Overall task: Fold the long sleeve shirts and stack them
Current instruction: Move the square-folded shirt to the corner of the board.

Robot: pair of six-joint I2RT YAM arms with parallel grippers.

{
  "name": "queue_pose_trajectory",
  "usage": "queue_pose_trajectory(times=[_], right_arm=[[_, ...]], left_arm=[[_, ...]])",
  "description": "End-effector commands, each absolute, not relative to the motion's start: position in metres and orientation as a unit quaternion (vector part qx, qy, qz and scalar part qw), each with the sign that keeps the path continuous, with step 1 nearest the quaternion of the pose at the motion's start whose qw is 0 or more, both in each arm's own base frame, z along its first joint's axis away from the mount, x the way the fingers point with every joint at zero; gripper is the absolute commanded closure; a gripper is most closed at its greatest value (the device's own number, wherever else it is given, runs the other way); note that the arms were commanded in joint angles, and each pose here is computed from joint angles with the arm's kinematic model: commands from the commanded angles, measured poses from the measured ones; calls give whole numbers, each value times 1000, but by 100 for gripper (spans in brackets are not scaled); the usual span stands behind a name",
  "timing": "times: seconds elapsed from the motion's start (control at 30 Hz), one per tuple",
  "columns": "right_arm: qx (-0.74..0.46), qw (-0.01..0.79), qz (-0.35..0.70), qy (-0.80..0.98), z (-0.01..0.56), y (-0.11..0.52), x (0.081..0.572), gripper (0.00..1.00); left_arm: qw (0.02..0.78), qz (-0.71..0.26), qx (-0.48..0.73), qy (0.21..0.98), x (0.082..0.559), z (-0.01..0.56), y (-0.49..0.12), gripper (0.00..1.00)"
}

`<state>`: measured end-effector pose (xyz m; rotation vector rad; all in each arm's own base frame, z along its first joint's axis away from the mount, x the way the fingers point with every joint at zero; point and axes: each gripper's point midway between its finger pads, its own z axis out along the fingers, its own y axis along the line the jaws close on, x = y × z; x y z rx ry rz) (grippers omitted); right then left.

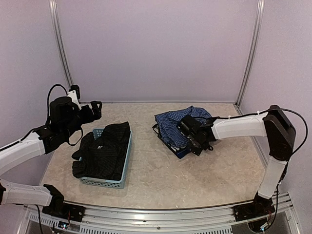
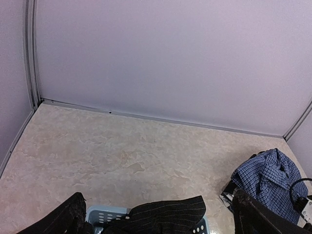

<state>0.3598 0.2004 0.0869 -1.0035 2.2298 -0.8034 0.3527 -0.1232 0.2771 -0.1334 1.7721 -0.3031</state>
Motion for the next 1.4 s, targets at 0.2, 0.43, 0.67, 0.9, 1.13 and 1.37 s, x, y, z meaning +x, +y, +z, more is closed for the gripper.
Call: queue_pose_trajectory(times=[0.2,0.43,0.67,0.9,1.13,1.37], right_arm=[[-474,362,-64,800,122,370,315,0],[-448,368,-133,804,110,392,356,0],[-404,350,-210,819,96,374,400,1],[-346,324,-263,840,81,316,460,0],[-276,328,-274,861,76,254,528,1],[-199,364,-253,874,99,208,591,1]], left_arm=[[628,-135,-57,764,352,289,-124,1],[628,-137,-56,764,352,290,-125,1],[629,-140,-56,762,351,292,-125,1],[626,-146,-53,764,352,290,-128,1],[625,-146,-54,765,351,290,-128,1],[621,-152,-51,767,352,289,-131,1]])
